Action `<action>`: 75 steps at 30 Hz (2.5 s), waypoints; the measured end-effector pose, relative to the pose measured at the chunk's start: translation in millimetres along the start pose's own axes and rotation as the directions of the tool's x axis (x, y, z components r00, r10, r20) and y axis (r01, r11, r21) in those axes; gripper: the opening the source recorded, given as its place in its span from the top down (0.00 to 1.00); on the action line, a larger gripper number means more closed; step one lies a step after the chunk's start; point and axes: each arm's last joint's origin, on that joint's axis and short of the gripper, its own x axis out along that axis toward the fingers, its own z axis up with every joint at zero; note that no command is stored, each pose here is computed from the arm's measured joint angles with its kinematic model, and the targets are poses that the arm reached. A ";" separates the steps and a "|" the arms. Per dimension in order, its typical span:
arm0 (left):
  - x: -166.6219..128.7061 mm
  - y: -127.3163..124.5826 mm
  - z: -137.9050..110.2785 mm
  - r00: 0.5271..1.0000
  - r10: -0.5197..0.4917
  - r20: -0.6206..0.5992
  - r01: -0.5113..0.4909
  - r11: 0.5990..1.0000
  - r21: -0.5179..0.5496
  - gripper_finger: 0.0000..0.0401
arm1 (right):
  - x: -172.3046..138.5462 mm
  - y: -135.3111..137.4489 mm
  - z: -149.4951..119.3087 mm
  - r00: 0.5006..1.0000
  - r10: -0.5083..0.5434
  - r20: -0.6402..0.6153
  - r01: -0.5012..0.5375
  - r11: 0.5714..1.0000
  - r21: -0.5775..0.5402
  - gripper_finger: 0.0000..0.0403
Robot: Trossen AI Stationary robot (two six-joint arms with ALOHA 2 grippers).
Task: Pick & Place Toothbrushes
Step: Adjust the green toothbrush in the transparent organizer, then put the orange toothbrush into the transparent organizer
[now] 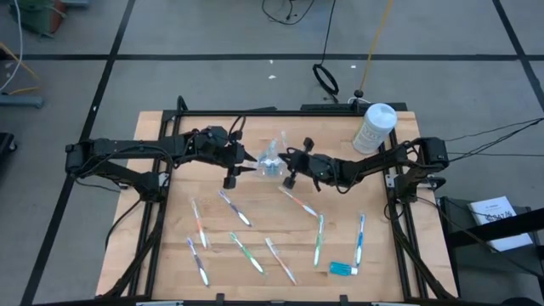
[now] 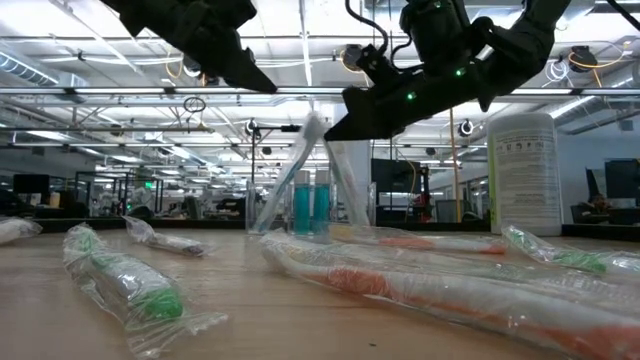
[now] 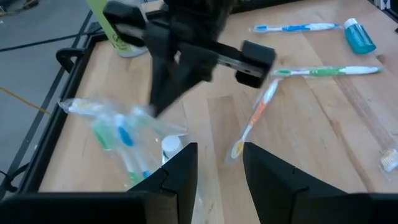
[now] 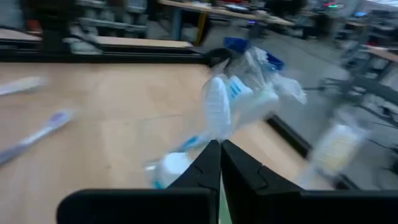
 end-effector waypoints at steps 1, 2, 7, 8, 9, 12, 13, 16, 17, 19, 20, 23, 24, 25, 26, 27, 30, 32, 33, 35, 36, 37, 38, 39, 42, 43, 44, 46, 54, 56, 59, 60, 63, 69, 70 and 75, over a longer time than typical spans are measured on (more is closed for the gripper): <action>0.0 -0.1 -0.4 1.000 -0.001 -0.004 0.001 1.000 -0.001 0.67 | -0.8 -0.7 0.9 1.000 -0.029 0.000 0.029 1.000 0.004 0.99; 0.0 -0.2 -0.7 1.000 -0.002 -0.007 0.002 1.000 -0.002 0.67 | -1.7 -1.8 2.1 0.998 -0.060 0.000 0.060 0.998 0.015 0.99; 0.0 -0.7 -2.0 1.000 -0.006 -0.021 0.006 1.000 -0.005 0.67 | -3.7 -4.4 3.6 0.981 -0.192 -0.007 0.191 0.970 0.151 1.00; 0.0 -0.7 -2.1 1.000 -0.006 -0.021 0.006 1.000 -0.005 0.67 | -4.3 -5.0 4.5 0.980 -0.199 -0.005 0.197 0.963 0.185 1.00; 0.0 -0.7 -2.3 1.000 -0.007 -0.023 0.007 1.000 -0.006 0.67 | -4.7 -5.5 6.0 0.979 -0.205 0.003 0.199 0.953 0.228 0.99; 0.0 -0.8 -2.5 1.000 -0.008 -0.025 0.008 1.000 -0.010 0.67 | -4.1 -7.1 5.7 0.977 -0.212 -0.001 0.200 0.921 0.333 0.99; 0.0 -0.8 -2.4 1.000 -0.008 -0.025 0.008 1.000 -0.012 0.67 | -3.8 -7.8 5.2 0.977 -0.213 -0.005 0.200 0.911 0.359 0.99; 0.0 -0.8 -2.6 1.000 -0.008 -0.026 0.008 1.000 -0.016 0.67 | -4.2 -11.2 6.7 0.975 -0.220 -0.010 0.204 0.885 0.419 0.99; 0.0 -0.8 -2.6 1.000 -0.008 -0.026 0.008 1.000 -0.016 0.67 | -3.7 -12.2 5.2 0.976 -0.218 -0.022 0.206 0.878 0.431 0.99; 0.0 -0.8 -2.6 1.000 -0.008 -0.026 0.008 1.000 -0.018 0.67 | -3.0 -12.4 0.4 0.976 -0.210 -0.057 0.213 0.867 0.451 0.99; 0.0 -0.8 -2.6 1.000 -0.008 -0.026 0.008 1.000 -0.019 0.67 | -2.8 -12.8 -0.7 0.975 -0.211 -0.065 0.216 0.858 0.466 0.99; 0.0 -0.9 -2.6 1.000 -0.009 -0.026 0.008 1.000 -0.020 0.67 | -2.6 -14.2 -2.2 0.973 -0.214 -0.082 0.226 0.837 0.499 0.99; 0.0 -0.9 -2.6 1.000 -0.009 -0.026 0.008 1.000 -0.020 0.67 | -2.3 -15.0 -2.7 0.972 -0.217 -0.086 0.230 0.833 0.503 0.99; 0.0 -0.9 -2.6 1.000 -0.009 -0.026 0.008 1.000 -0.020 0.67 | -2.2 -15.3 -2.9 0.972 -0.218 -0.088 0.232 0.833 0.502 0.99; 0.0 -0.9 -2.6 1.000 -0.009 -0.026 0.008 1.000 -0.020 0.67 | -2.1 -15.5 -2.9 0.972 -0.219 -0.088 0.233 0.836 0.497 0.99; 0.0 -0.9 -2.6 1.000 -0.009 -0.026 0.008 1.000 -0.020 0.67 | -2.1 -15.5 -3.0 0.972 -0.219 -0.088 0.234 0.842 0.487 0.98; 0.0 -0.8 -2.7 1.000 -0.008 -0.026 0.007 0.999 -0.031 0.67 | -2.1 -15.4 -3.2 0.972 -0.217 -0.090 0.234 0.862 0.450 0.95; 0.0 -0.9 -2.6 1.000 -0.009 -0.026 0.008 0.999 -0.032 0.67 | -2.2 -15.4 -3.2 0.972 -0.216 -0.091 0.234 0.869 0.437 0.92; 0.0 -0.8 -2.6 1.000 -0.008 -0.026 0.007 0.999 -0.032 0.67 | -3.0 -16.0 -2.1 0.972 -0.216 -0.091 0.234 0.873 0.428 0.90; 0.0 -0.9 -2.6 1.000 -0.009 -0.026 0.008 0.999 -0.032 0.67 | -3.9 -16.9 0.5 0.973 -0.218 -0.080 0.231 0.881 0.412 0.85; 0.0 -0.9 -2.6 1.000 -0.009 -0.026 0.008 0.999 -0.032 0.67 | -4.7 -17.5 2.5 0.973 -0.218 -0.074 0.230 0.887 0.400 0.83; 0.0 -0.9 -2.6 1.000 -0.009 -0.026 0.008 0.999 -0.033 0.67 | -6.3 -18.5 4.6 0.973 -0.219 -0.073 0.230 0.895 0.381 0.81; 0.0 -0.9 -2.7 1.000 -0.009 -0.026 0.008 0.999 -0.033 0.67 | -8.0 -19.5 7.3 0.973 -0.220 -0.065 0.229 0.902 0.367 0.79; 0.0 -0.9 -2.7 1.000 -0.008 -0.026 0.007 0.999 -0.034 0.67 | -9.4 -20.5 10.8 0.974 -0.222 -0.051 0.225 0.906 0.360 0.77; 0.0 -0.9 -2.7 1.000 -0.009 -0.026 0.008 0.999 -0.036 0.67 | -15.0 -24.0 19.5 0.974 -0.225 -0.036 0.224 0.912 0.343 0.71; 0.1 -1.0 -2.7 1.000 -0.009 -0.026 0.008 0.999 -0.039 0.67 | -17.2 -25.2 21.7 0.974 -0.225 -0.036 0.224 0.913 0.340 0.70; 0.1 -1.1 -2.6 1.000 -0.009 -0.026 0.008 0.999 -0.047 0.67 | -19.1 -26.3 24.3 0.974 -0.226 -0.032 0.223 0.912 0.343 0.68; 0.1 -1.1 -2.6 1.000 -0.009 -0.026 0.007 0.998 -0.066 0.67 | -24.5 -29.3 29.5 0.974 -0.225 -0.034 0.223 0.916 0.335 0.66; 1.4 -14.4 -5.4 0.995 -0.065 -0.082 0.051 0.986 -0.158 0.67 | -52.3 -31.1 52.5 0.983 -0.181 -0.010 0.181 0.971 0.158 0.62; 1.6 -21.6 -7.8 0.988 -0.096 -0.120 0.071 0.978 -0.198 0.67 | -61.0 -28.2 55.2 0.987 -0.158 -0.024 0.159 0.982 0.103 0.63; 1.3 -33.3 -11.4 0.973 -0.145 -0.179 0.086 0.949 -0.302 0.67 | -73.4 -22.5 54.1 0.990 -0.117 -0.075 0.120 0.992 0.032 0.64; 1.2 -36.8 -12.3 0.968 -0.158 -0.194 0.082 0.933 -0.350 0.67 | -76.2 -21.0 53.8 0.991 -0.107 -0.085 0.109 0.994 0.022 0.64; 0.8 -46.9 -13.5 0.956 -0.184 -0.228 0.056 0.877 -0.477 0.67 | -82.1 -17.6 54.1 0.991 -0.086 -0.098 0.086 0.996 0.005 0.64; -1.3 -66.2 -16.9 0.935 -0.160 -0.316 -0.030 0.853 -0.521 0.67 | -83.1 -16.4 55.3 0.993 -0.080 -0.089 0.075 0.995 -0.059 0.64; -2.4 -69.6 -18.9 0.924 -0.172 -0.340 -0.041 0.843 -0.537 0.67 | -83.1 -16.4 55.3 0.993 -0.080 -0.089 0.074 0.995 -0.071 0.64; -11.4 -85.4 -32.6 0.838 -0.210 -0.504 -0.211 0.727 -0.654 0.67 | -82.0 -18.4 55.2 0.992 -0.088 -0.091 0.079 0.992 -0.100 0.64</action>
